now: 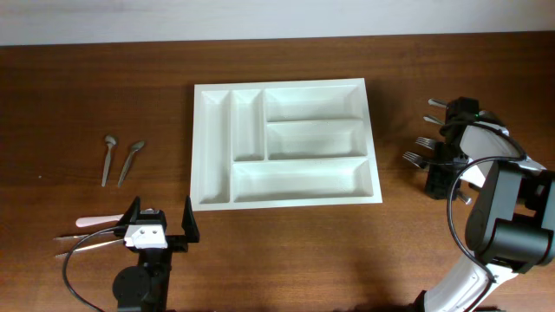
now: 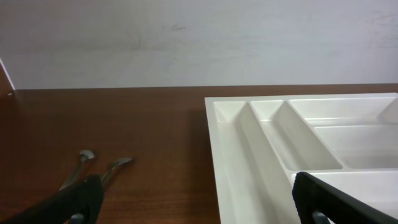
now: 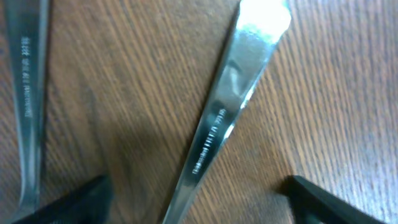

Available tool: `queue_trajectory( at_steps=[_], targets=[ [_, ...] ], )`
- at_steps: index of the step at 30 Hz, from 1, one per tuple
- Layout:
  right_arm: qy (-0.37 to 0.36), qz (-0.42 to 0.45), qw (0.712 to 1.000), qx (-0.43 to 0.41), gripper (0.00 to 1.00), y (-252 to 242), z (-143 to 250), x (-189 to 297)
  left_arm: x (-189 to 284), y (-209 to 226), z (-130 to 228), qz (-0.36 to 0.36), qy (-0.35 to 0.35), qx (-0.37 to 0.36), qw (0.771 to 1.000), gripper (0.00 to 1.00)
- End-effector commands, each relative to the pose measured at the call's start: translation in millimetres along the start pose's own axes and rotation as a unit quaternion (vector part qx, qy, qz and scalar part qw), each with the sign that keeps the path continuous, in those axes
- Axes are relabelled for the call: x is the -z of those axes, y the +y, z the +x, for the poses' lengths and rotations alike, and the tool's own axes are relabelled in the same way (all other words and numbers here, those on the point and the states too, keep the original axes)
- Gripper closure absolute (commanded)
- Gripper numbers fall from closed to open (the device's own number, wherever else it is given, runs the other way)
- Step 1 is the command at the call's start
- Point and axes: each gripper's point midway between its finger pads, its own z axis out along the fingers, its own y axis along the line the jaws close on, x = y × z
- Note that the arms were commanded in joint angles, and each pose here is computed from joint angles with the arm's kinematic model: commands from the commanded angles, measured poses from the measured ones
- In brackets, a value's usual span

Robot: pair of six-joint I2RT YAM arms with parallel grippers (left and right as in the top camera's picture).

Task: Pack container
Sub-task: 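Lower the right gripper and grasp a silver fork by its handle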

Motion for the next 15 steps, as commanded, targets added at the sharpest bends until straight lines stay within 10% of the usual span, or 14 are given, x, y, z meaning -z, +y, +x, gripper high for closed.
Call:
queue_trajectory(
  at_steps=[1,15],
  targets=[
    [0.036,0.073,0.997,0.004,0.27,-36.7,21.9,-39.2,0.0,-0.5,1.0,0.003,-0.002,-0.007,1.0,0.01],
    [0.036,0.073,0.997,0.004,0.66,-36.8,21.9,-39.2,0.0,-0.5,1.0,0.003,-0.002,-0.007,1.0,0.01]
  ],
)
